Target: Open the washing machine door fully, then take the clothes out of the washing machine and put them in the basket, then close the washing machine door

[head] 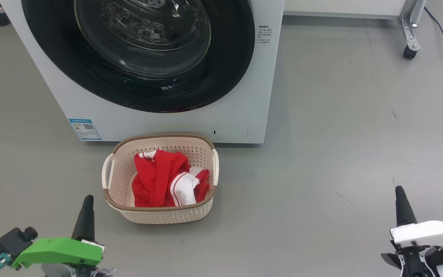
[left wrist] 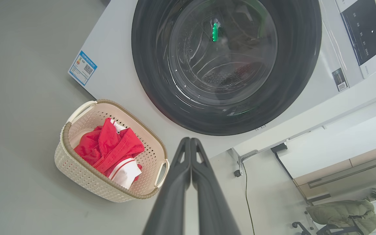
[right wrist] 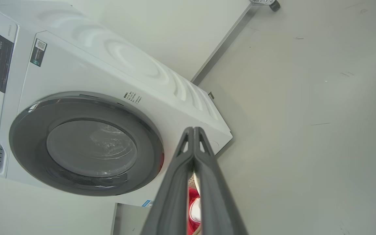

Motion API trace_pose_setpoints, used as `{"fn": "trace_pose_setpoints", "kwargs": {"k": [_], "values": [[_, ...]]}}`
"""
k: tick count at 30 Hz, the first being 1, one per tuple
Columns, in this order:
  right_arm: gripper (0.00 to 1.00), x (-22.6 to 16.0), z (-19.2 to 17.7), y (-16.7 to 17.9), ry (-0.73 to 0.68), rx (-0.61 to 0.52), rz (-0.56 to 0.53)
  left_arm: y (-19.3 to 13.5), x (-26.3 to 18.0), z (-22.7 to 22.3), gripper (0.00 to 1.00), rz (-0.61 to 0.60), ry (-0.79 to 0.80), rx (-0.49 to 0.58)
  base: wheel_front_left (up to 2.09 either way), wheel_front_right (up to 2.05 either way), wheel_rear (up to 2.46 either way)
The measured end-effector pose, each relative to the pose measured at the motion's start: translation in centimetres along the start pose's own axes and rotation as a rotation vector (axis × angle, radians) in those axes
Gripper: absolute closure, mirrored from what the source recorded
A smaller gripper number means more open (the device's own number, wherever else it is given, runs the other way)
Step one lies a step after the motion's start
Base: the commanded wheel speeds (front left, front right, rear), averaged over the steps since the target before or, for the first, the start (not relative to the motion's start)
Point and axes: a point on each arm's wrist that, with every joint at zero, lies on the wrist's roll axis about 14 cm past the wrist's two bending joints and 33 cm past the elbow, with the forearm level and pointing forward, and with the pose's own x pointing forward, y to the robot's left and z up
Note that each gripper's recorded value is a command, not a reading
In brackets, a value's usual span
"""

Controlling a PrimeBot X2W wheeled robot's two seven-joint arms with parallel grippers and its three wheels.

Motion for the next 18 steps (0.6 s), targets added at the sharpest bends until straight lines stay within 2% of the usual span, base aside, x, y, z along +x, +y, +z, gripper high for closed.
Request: {"fn": "trace_pose_setpoints", "kwargs": {"k": [18], "values": [[1.0,0.5,0.5,0.2,0.008,0.231,0.012,0.4,-0.1,1.2,1.0,0.011,-0.015,-0.214,0.0,0.0,0.0]]}}
